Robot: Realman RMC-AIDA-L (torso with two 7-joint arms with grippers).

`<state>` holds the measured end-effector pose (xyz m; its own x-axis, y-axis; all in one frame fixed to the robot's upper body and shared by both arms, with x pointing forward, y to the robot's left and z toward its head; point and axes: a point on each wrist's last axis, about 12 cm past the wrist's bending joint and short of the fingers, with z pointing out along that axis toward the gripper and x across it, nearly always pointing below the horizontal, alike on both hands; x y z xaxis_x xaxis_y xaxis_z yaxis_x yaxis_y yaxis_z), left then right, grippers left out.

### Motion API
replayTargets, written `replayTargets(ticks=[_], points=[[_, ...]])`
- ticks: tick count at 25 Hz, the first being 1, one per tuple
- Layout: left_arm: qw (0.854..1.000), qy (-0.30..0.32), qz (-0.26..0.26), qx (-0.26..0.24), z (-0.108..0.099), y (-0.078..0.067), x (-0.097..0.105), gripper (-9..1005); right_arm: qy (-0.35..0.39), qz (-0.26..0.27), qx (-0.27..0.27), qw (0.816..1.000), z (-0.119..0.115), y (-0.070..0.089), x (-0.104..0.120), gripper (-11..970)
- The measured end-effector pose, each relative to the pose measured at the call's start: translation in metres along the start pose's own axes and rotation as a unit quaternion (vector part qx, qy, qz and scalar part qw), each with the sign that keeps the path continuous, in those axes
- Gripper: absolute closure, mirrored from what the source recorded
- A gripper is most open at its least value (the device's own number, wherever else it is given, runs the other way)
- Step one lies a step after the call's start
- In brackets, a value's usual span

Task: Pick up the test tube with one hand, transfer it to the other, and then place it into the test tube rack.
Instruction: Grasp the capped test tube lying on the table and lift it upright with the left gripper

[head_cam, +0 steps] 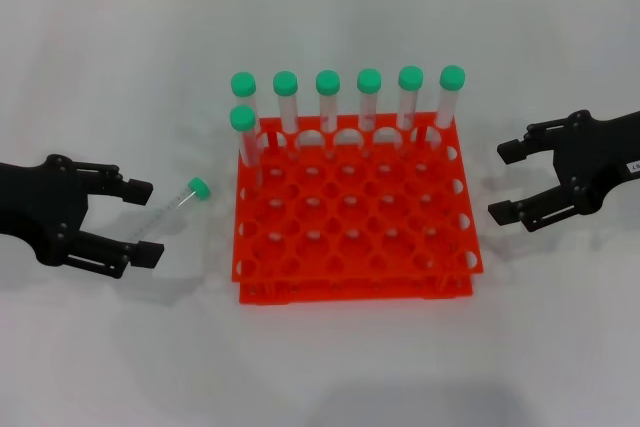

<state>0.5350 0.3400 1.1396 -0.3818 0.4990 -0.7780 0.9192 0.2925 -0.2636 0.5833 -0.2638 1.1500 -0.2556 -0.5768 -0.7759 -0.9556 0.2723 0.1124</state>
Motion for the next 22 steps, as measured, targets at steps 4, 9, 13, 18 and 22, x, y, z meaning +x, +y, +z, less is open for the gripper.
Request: replayTargets(ticks=[4,9,13,18,22], points=[[1.0,0.0,0.0,-0.004,0.0001,0.0009,0.0,121,0.001,0.0,-0.001,1.0,0.0005,0.0002,-0.0001,89],[1.0,0.0,0.0,-0.004,0.0001,0.001,0.0,121,0.001,-0.001,-0.001,1.0,0.0004,0.0001,-0.0002,89],[1.0,0.0,0.0,-0.004,0.0001,0.001,0.0,121,0.001,-0.001,0.0,1.0,0.0003,0.0001,0.0,90],[1.0,0.002,-0.001,-0.004,0.0001,0.001,0.0005,121,0.004,0.0,0.001,1.0,0.0006,0.0,0.0011,90],[1.0,0.004,-0.003,-0.005,0.0,0.001,0.0012,121,0.004,0.001,0.001,1.0,0.0013,0.0003,0.0013,89]])
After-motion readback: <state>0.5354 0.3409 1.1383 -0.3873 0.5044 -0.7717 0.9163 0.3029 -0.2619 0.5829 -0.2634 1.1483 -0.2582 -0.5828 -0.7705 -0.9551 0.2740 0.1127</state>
